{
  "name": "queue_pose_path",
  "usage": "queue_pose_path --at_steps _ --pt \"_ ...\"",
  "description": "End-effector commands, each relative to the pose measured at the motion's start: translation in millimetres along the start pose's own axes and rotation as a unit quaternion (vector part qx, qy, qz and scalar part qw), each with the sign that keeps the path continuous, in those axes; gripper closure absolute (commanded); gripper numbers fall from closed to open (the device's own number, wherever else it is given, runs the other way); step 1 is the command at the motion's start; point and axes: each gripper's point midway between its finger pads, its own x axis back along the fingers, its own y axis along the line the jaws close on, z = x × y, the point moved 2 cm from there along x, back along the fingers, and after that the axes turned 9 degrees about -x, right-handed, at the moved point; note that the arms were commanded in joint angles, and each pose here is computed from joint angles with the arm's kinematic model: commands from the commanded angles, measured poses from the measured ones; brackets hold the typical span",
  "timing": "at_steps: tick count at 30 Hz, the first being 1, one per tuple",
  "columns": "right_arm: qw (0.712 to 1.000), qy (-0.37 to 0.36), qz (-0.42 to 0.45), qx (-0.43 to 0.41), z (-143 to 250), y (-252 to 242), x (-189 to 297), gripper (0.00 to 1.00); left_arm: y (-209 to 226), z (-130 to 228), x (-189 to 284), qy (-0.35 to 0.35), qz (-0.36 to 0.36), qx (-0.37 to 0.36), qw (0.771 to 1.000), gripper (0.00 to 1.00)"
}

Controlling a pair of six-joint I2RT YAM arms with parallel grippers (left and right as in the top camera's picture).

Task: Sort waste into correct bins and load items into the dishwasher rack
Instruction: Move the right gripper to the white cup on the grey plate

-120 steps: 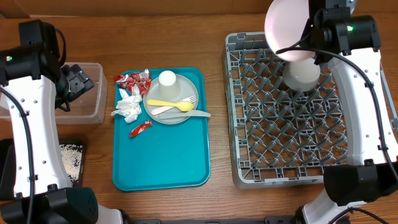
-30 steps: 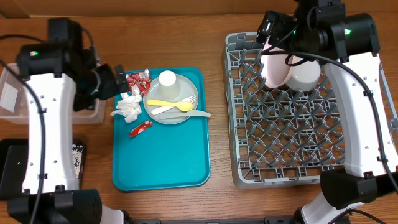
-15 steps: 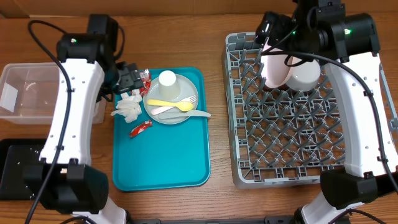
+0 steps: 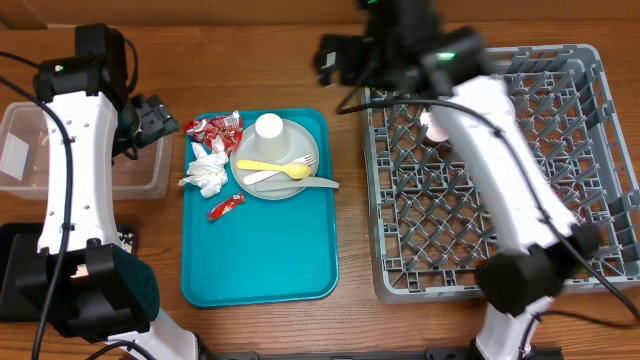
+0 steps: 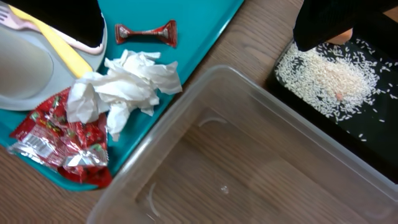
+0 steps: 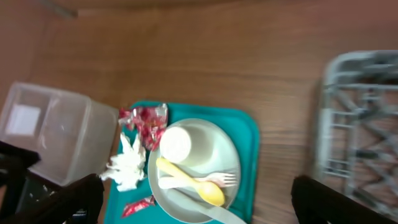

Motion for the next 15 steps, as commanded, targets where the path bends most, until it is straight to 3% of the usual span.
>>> queue_pose_path --at_steps 1,8,15 --pt "0.999 0.021 0.009 0.023 13.6 6.0 -51.5 0.0 15.0 -10.7 0.2 -0.022 -0.039 0.008 0.999 0.0" --pt "0.995 0.054 0.044 0.077 52.5 10.9 -125.9 0.0 22.1 -15.3 -0.4 -0.029 -0.047 0.018 0.998 0.0" --pt "0.984 0.044 0.087 0.15 82.2 24.9 -157.3 0.0 22.2 -15.2 -0.4 -0.029 -0.047 0.018 0.998 0.0"
